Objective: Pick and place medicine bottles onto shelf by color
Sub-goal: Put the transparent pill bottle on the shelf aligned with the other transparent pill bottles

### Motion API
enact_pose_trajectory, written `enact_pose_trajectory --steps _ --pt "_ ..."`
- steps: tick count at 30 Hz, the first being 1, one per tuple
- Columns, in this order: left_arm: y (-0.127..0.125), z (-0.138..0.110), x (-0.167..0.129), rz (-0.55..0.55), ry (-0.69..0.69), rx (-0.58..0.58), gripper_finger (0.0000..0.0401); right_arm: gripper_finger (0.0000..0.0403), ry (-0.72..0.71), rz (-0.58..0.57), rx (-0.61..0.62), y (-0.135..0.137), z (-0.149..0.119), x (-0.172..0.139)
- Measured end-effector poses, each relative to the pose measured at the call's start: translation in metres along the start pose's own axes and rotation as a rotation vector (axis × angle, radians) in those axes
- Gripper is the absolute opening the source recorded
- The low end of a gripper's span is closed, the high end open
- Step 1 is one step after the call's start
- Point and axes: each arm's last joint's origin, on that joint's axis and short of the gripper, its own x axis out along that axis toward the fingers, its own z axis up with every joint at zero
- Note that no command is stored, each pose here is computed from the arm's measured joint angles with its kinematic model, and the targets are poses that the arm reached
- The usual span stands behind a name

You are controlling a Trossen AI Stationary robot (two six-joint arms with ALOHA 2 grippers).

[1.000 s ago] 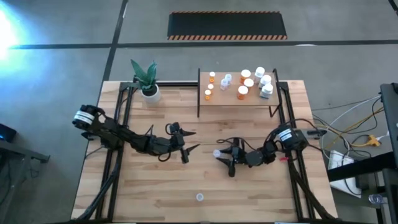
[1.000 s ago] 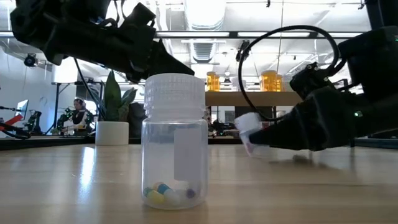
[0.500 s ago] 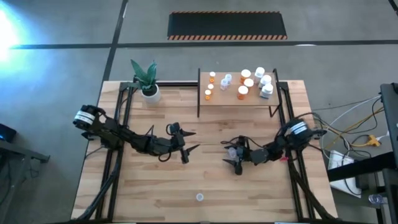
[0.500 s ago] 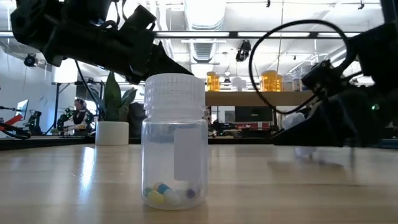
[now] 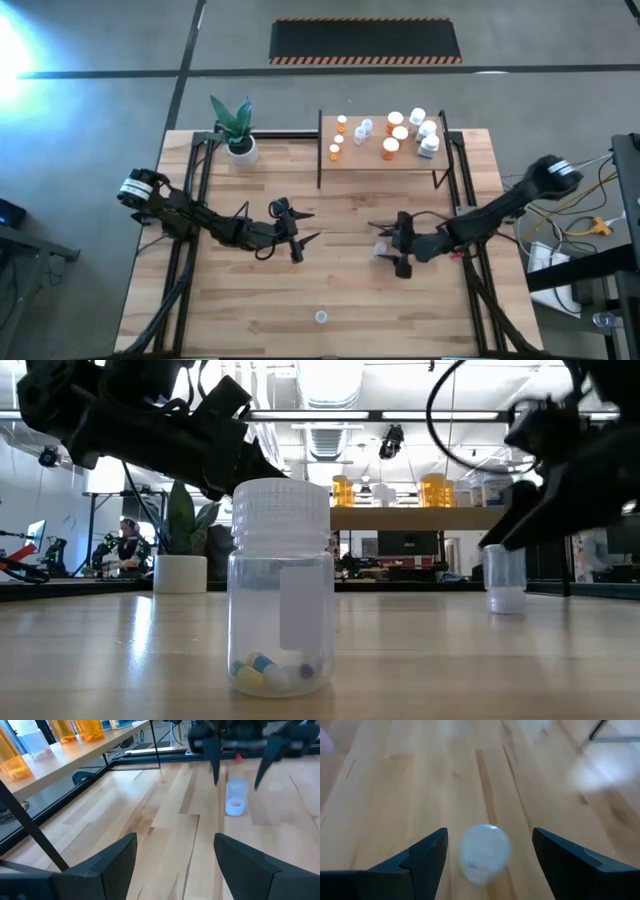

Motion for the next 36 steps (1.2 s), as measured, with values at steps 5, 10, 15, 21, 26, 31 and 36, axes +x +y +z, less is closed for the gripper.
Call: enact_pose_trajectory --steps 5,10,15,21,26,31,36 --pt "0.000 0.000 0.000 0.001 0.004 0.003 0.0248 0.0266 0.103 -0.010 0.027 -0.003 0.029 -0.027" --pt "0.000 -0.001 0.000 0.001 0.006 0.003 0.0248 0.0254 0.152 0.025 0.022 -0.003 0.042 -0.039" --pt "0.000 -0.004 0.000 0.000 0.031 -0.005 0.0248 0.0245 0.180 0.022 0.006 -0.001 0.046 -0.037" --pt "0.000 -0.005 0.000 0.001 0.045 0.003 0.0248 0.0239 0.241 0.010 -0.030 0.008 0.048 -0.021" --pt "0.000 -0.005 0.000 0.001 0.042 0.001 0.0248 0.0224 0.302 -0.009 -0.056 0.016 0.047 -0.004" --pt "0.000 -0.005 0.000 0.000 0.043 0.019 0.0248 0.0176 0.357 -0.024 -0.055 0.021 0.045 0.006" --pt "0.000 -0.005 0.000 -0.001 0.045 0.062 0.0248 0.0113 0.353 -0.028 -0.040 0.021 0.047 0.006"
